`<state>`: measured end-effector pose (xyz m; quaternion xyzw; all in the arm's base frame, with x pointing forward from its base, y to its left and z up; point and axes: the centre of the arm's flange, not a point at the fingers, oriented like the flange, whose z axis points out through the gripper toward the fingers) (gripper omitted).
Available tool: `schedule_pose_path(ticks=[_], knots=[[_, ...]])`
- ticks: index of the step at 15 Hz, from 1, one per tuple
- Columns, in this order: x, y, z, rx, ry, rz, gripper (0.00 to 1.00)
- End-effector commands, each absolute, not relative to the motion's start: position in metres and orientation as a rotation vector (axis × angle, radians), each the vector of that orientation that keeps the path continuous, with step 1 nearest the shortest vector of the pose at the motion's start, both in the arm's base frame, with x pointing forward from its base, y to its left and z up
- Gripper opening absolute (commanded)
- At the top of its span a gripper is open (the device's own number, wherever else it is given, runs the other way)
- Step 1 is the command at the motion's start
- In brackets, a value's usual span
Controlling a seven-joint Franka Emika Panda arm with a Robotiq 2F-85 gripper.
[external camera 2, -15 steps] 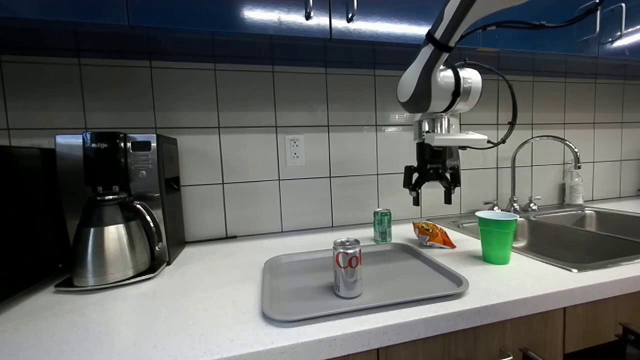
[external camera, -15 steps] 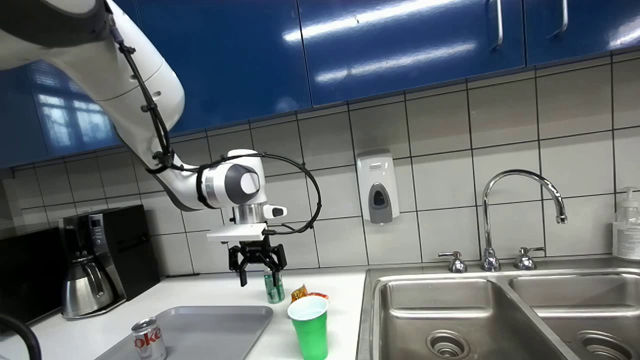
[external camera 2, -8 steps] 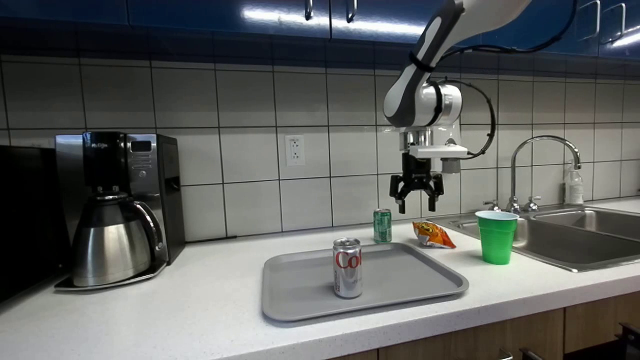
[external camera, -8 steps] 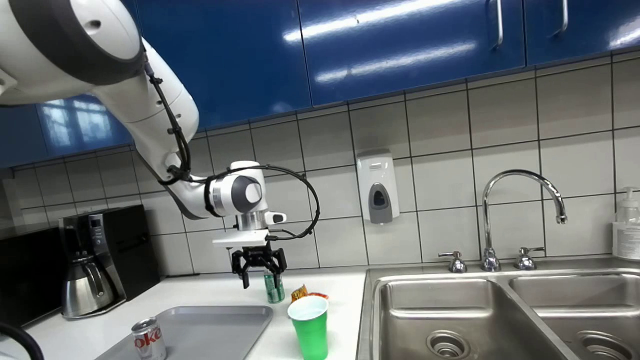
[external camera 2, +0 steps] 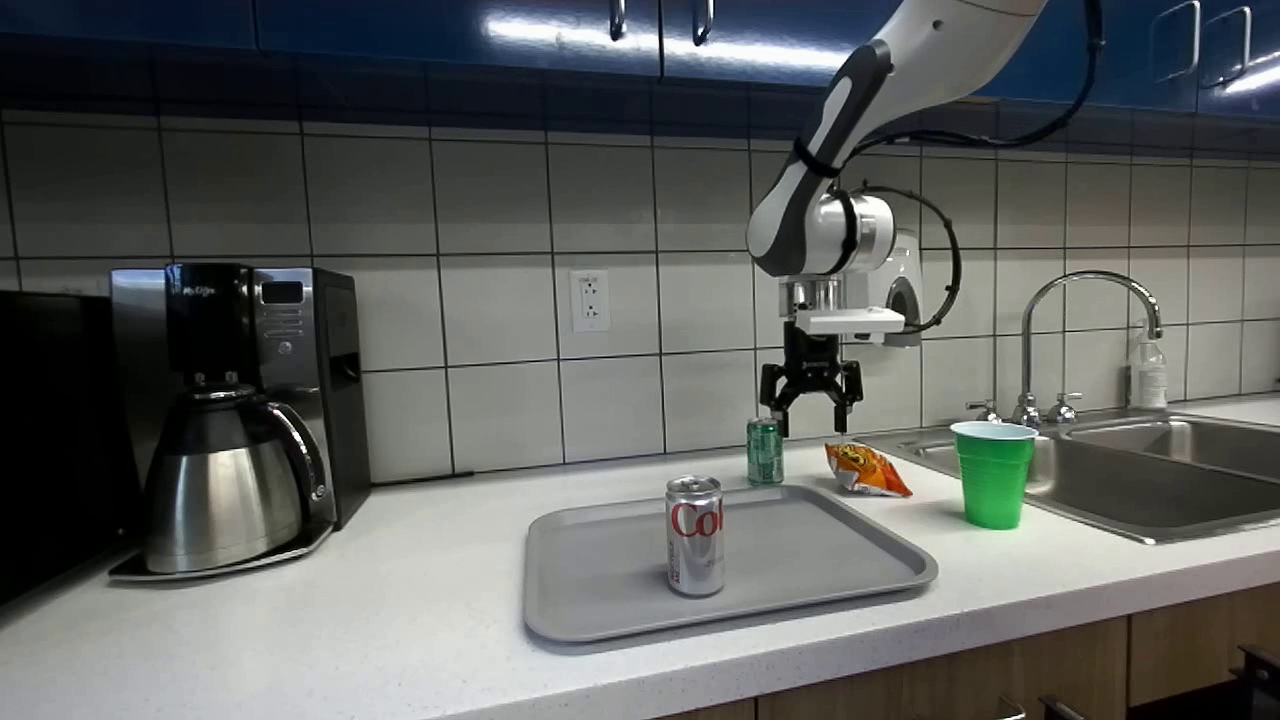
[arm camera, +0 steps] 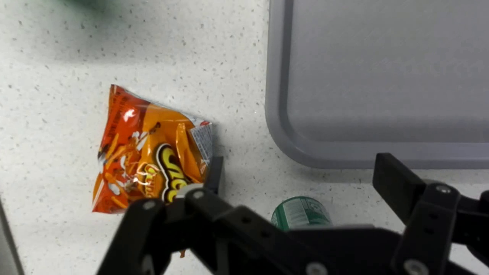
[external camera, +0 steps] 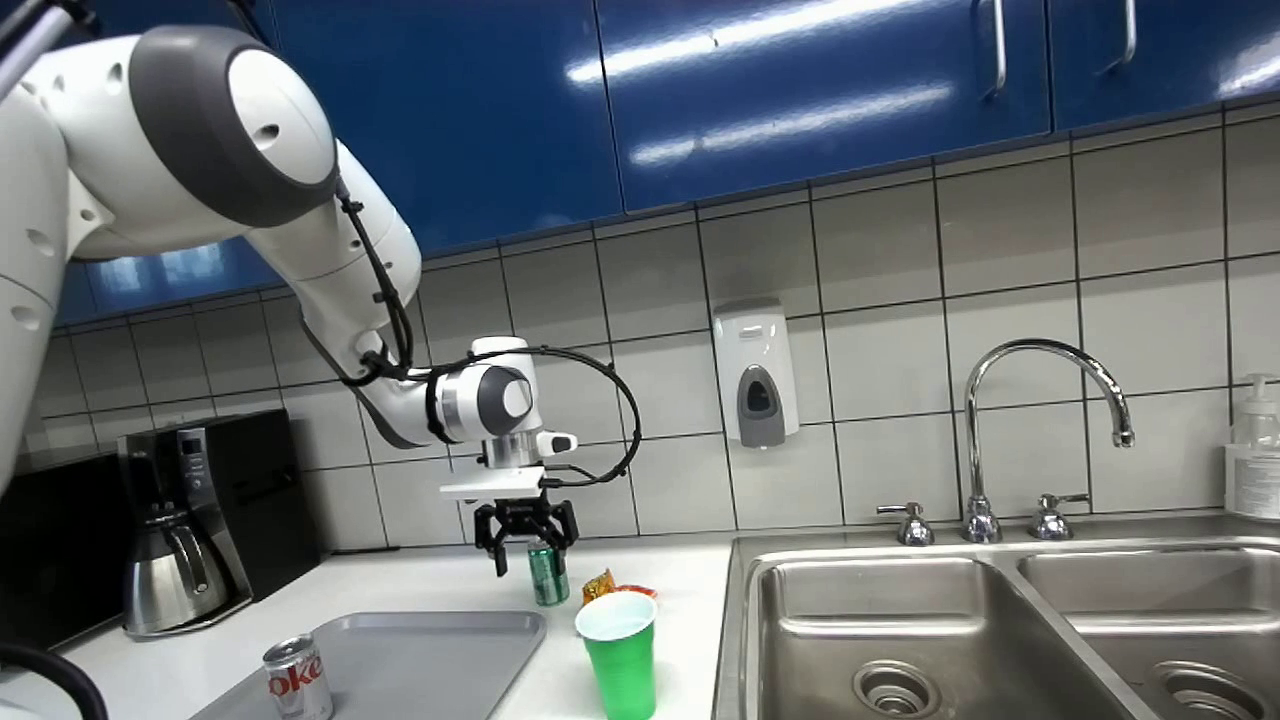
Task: Put the green can on the tray
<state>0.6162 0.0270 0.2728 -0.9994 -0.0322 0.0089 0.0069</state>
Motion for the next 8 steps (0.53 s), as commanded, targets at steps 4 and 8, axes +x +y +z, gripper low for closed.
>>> schedule_pose_path(ticks=[4, 8], knots=[[0.657, 0.038, 0.266, -3.151, -0.047, -0.015, 1.0], [0.675, 0.038, 0.258, -3.154, -0.019, -0.018, 1.0]])
